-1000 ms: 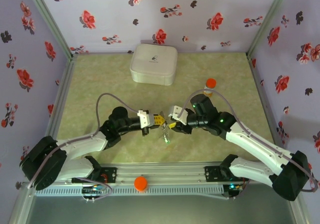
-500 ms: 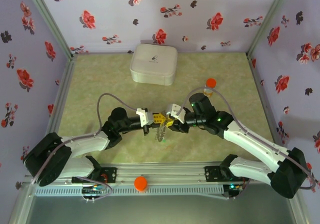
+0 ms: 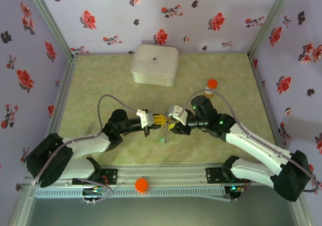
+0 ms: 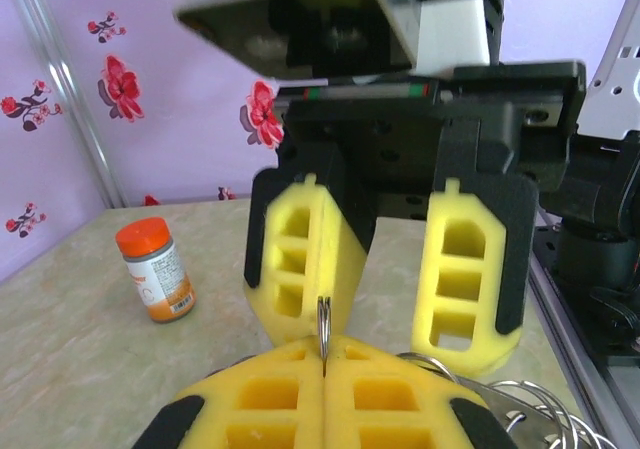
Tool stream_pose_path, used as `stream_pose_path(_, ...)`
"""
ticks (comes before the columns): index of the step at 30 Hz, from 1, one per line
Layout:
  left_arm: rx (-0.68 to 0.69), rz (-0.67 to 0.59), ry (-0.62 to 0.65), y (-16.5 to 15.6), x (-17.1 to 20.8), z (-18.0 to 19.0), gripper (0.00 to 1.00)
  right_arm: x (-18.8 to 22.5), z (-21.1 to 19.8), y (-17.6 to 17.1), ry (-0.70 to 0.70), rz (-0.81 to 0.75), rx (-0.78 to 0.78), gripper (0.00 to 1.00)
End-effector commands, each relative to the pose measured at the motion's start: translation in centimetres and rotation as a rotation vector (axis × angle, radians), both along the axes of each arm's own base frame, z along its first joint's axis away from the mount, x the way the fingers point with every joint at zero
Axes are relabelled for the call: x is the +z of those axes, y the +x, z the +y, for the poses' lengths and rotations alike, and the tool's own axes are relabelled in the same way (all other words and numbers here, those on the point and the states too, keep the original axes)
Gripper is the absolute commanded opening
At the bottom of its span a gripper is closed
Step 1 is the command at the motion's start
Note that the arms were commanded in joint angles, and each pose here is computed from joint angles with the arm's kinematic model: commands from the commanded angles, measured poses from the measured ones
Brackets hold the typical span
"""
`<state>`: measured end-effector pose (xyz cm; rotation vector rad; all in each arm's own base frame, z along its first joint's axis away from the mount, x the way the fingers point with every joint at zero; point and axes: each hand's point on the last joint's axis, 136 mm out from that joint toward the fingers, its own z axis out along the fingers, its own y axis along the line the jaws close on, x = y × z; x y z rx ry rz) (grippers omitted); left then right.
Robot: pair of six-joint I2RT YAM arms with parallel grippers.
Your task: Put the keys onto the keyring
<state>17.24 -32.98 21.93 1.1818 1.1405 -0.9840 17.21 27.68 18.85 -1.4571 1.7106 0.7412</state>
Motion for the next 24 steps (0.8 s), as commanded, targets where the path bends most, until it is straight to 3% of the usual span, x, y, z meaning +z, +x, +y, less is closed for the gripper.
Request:
stream_pose_path(1,-0.012,-0.079,-0.067,-0.3,2.3,0.0,0.0,-0.4,0.0,-0.4,0.009,0.035,-0.01,0.36)
stream_pose_path(11,-0.008,-0.084,-0.071,-0.2,2.5,-0.1,0.0,-0.7,0.6,0.3,0.04,0.013,-0.02,0.32)
stream_pose_path(24,0.002,-0.081,-0.07,-0.1,2.4,0.1,0.0,-0.4,1.0,0.6,0.072,-0.001,-0.024,0.17)
